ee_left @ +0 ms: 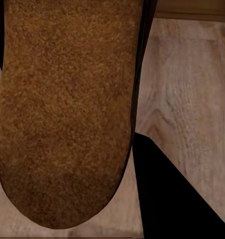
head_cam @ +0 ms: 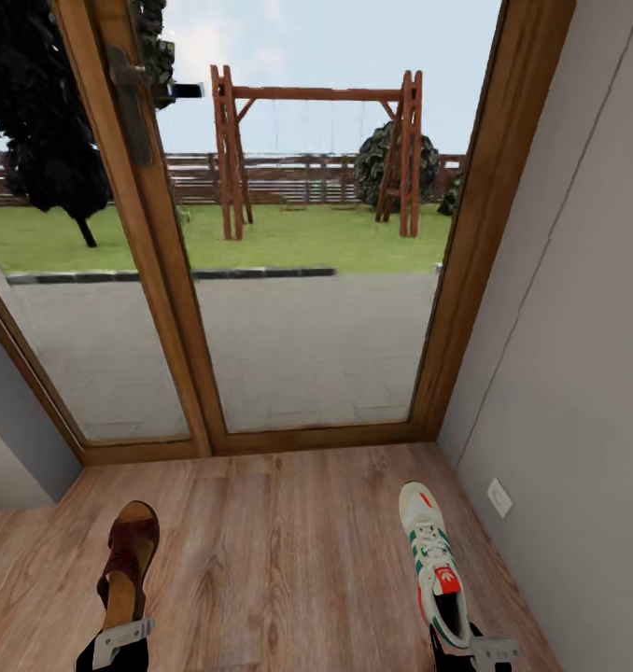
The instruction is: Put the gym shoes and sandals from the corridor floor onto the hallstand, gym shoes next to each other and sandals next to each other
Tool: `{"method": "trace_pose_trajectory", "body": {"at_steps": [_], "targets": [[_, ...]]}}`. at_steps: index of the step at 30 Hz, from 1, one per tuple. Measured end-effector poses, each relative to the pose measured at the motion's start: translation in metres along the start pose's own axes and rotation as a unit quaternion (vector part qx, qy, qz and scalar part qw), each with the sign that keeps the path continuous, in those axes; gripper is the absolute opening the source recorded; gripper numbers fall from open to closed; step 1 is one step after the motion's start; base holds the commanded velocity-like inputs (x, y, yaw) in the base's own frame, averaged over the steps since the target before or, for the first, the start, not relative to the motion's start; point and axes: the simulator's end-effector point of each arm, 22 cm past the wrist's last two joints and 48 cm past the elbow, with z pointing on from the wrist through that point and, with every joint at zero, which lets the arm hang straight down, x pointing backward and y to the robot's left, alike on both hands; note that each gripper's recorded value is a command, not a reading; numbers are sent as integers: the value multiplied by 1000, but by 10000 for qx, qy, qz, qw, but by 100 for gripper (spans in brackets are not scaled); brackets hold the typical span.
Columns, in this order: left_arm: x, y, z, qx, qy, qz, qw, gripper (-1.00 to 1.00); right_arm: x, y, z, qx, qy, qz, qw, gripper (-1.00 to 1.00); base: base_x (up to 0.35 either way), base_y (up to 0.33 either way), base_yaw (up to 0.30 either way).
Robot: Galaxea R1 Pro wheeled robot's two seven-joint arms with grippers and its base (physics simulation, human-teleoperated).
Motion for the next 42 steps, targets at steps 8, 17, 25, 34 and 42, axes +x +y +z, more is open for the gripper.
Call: {"method": "trace_pose_trajectory", "body": {"at_steps": [8, 17, 25, 34, 42], "targets": [[0, 1, 0, -12, 4, -7, 10000, -100, 0, -6, 0, 221, -1, 41, 9997, -100, -257, -90, 114], [1, 1, 0, -18, 15, -6, 10000, -100, 0, -16, -1, 451, 9, 25, 9990, -100, -76, -2, 274], [0, 1, 0, -17, 6, -6, 10000, -100, 1, -14, -1, 422, 23, 19, 9991, -100, -4, 0, 279], [1, 1, 0, -20, 12, -7, 10000, -100, 1, -12, -1, 409, 26, 16, 9992, -100, 0, 0, 279], [1, 1, -1, -21, 14, -7, 10000, -100, 2, -12, -1, 407, 32, 14, 9992, -100, 0, 0, 279]]}}
